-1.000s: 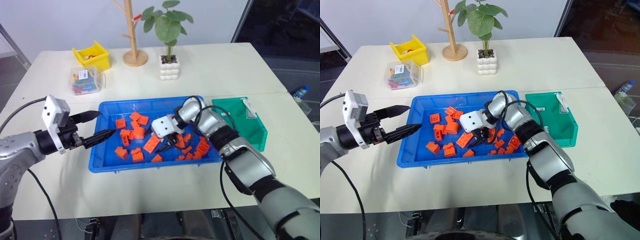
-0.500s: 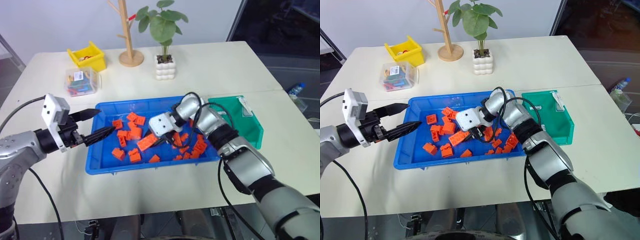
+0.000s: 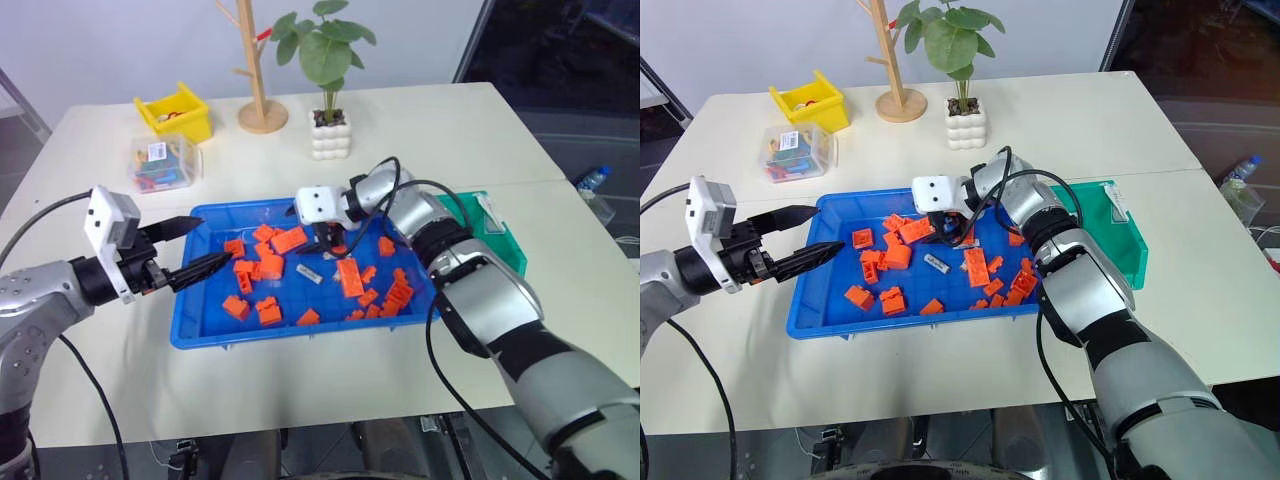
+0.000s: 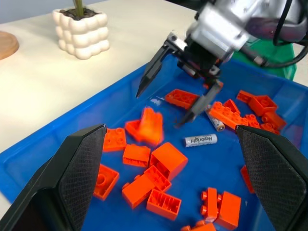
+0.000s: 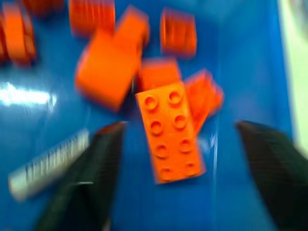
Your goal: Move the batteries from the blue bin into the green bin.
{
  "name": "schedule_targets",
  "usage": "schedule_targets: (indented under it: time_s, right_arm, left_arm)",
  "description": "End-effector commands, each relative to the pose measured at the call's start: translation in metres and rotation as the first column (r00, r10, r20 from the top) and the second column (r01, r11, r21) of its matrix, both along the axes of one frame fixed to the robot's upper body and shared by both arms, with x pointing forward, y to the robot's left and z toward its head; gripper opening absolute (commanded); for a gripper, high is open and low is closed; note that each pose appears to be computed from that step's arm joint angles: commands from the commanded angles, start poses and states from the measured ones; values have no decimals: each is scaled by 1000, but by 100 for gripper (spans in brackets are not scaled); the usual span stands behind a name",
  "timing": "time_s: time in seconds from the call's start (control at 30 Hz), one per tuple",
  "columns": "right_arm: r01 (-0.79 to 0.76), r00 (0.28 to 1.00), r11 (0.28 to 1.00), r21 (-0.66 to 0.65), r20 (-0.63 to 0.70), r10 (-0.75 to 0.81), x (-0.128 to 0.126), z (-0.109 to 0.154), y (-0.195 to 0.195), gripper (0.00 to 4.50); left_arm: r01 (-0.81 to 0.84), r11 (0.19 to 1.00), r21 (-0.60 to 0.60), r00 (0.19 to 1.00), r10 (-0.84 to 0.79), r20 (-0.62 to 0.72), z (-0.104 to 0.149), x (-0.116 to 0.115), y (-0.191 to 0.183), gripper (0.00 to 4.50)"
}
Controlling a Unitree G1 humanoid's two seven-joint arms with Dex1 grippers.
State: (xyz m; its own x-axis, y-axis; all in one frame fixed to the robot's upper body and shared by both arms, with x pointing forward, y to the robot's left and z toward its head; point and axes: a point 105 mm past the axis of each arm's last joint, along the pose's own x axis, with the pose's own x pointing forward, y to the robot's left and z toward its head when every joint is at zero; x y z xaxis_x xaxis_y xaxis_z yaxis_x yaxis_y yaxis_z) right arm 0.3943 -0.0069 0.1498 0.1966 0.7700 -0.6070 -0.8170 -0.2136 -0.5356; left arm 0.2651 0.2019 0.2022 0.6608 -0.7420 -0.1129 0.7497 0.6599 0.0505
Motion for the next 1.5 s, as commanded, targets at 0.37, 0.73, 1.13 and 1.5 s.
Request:
schedule_targets:
  time_s: [0.37, 0.73, 1.13, 1.5]
  right_arm:
    - [102, 949, 944, 313, -315, 2, -20, 60, 1, 445]
    - [185, 904, 953, 238, -423, -70, -70, 19, -24, 445]
    - [184, 899, 965, 184, -428, -90, -74, -10, -10, 445]
    - [226, 902, 968, 107, -399, -166, -54, -34, -13, 445]
  left_arm:
    - [16, 1000, 6, 999, -16, 35, 6, -5, -5, 450]
    - [30, 1000, 10, 999, -30, 25, 5, -2, -5, 450]
    - [32, 999, 12, 999, -33, 32, 8, -2, -7, 450]
    - [128, 985, 113, 991, -124, -47, 5, -21, -10, 450]
